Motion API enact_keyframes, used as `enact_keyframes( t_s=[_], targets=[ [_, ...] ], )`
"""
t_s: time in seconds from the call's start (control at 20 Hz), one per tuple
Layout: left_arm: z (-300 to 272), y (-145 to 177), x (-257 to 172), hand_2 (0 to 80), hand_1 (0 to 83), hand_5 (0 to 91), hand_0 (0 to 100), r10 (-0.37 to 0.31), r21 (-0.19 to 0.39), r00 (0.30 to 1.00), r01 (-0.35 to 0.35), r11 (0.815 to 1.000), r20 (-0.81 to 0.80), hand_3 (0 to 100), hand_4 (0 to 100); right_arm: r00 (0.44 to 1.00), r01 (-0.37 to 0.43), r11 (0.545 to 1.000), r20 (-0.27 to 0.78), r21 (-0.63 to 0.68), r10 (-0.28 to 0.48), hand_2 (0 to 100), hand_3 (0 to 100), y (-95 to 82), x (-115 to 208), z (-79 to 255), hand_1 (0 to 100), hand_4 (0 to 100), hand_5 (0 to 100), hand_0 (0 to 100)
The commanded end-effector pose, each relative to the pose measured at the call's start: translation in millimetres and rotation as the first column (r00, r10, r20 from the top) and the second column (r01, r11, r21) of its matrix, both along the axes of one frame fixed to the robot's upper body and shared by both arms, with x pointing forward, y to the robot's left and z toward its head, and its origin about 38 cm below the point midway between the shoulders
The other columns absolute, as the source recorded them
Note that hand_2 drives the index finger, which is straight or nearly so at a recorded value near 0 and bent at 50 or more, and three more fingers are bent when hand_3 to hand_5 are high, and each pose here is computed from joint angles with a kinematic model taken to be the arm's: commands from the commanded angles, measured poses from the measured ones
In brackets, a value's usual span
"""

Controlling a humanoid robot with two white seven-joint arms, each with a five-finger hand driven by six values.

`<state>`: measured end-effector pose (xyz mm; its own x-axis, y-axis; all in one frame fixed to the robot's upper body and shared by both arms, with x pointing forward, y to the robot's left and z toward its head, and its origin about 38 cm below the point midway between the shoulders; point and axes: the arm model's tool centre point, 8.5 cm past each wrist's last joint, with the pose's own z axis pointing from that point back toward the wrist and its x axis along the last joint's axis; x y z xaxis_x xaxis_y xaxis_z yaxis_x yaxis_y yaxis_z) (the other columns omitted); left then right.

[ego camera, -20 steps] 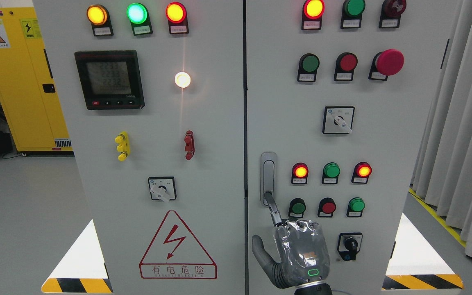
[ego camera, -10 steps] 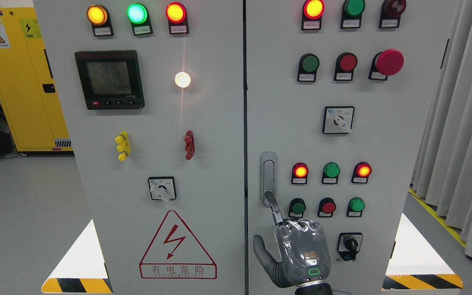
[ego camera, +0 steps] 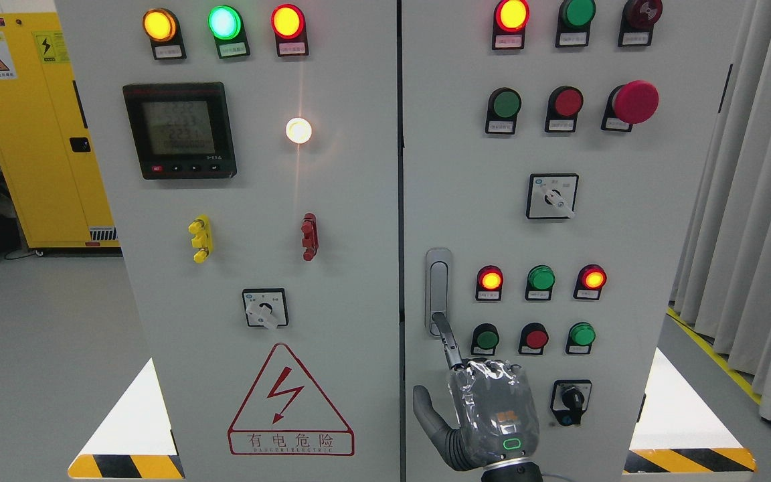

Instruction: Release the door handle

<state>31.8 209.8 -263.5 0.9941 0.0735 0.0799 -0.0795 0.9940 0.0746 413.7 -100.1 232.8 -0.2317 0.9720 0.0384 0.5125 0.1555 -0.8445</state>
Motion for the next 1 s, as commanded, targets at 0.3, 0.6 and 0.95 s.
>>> enact_keyframes(
  t_s=[0.3,0.6,0.95],
  targets=[
    [0.0,-0.3,4.4,0.0,55.6,0.0,12,0.0,-0.001,1.0,0.0,1.0,0.013,0,0,1.0,-0.003,1.0,-0.013,-0.002,0.003,0,100,1.2,0.1,-1.9,37,100,100,51],
    [0.0,-0.3,4.4,0.0,55.6,0.0,12,0.0,-0.001,1.0,0.0,1.0,0.013,0,0,1.0,-0.005,1.0,-0.016,-0.003,0.005,0,100,1.7,-0.1,-3.1,38,100,100,52],
    [0.0,-0.3,4.4,0.0,55.6,0.0,12,0.0,-0.001,1.0,0.0,1.0,0.013,0,0,1.0,-0.008,1.0,-0.028,-0.006,0.008,1,100,2.8,-0.4,-5.0,38,100,100,51]
  ],
)
